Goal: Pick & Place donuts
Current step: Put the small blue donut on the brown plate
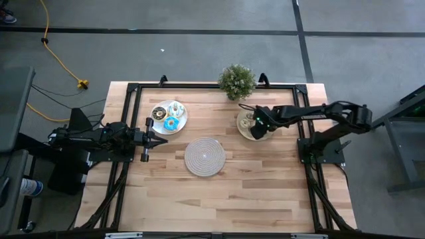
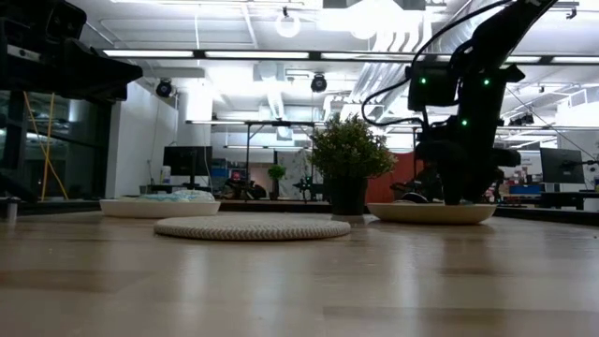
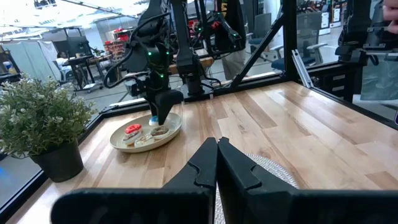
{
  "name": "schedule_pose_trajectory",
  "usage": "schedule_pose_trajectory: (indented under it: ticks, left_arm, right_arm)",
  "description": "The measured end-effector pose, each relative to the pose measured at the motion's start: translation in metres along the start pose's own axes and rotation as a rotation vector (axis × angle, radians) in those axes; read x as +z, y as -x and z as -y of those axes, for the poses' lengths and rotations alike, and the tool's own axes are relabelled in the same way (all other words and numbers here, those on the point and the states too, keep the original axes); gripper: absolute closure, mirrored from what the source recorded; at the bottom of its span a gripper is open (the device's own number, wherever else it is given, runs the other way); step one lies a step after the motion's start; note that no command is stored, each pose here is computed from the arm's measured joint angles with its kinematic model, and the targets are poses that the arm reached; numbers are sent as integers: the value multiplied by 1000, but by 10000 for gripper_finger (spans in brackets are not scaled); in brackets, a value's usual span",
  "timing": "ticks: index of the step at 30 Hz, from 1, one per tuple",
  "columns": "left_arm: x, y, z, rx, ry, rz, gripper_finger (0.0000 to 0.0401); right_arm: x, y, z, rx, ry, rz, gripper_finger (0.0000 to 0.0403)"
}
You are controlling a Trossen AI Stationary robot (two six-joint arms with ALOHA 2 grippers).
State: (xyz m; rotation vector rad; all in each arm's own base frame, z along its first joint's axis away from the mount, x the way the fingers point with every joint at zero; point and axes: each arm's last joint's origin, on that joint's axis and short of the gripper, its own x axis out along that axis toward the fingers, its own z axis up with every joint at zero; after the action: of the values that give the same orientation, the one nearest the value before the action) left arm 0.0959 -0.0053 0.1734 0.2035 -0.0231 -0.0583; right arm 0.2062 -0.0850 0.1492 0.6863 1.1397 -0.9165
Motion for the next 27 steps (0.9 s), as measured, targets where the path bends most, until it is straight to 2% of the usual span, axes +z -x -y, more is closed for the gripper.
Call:
schedule_pose_trajectory:
  ticks: [27]
  left_arm:
    - [0,0,0,0,0,0,401]
  right_arm:
    - [0,-13,-3,-22,48,-26,198]
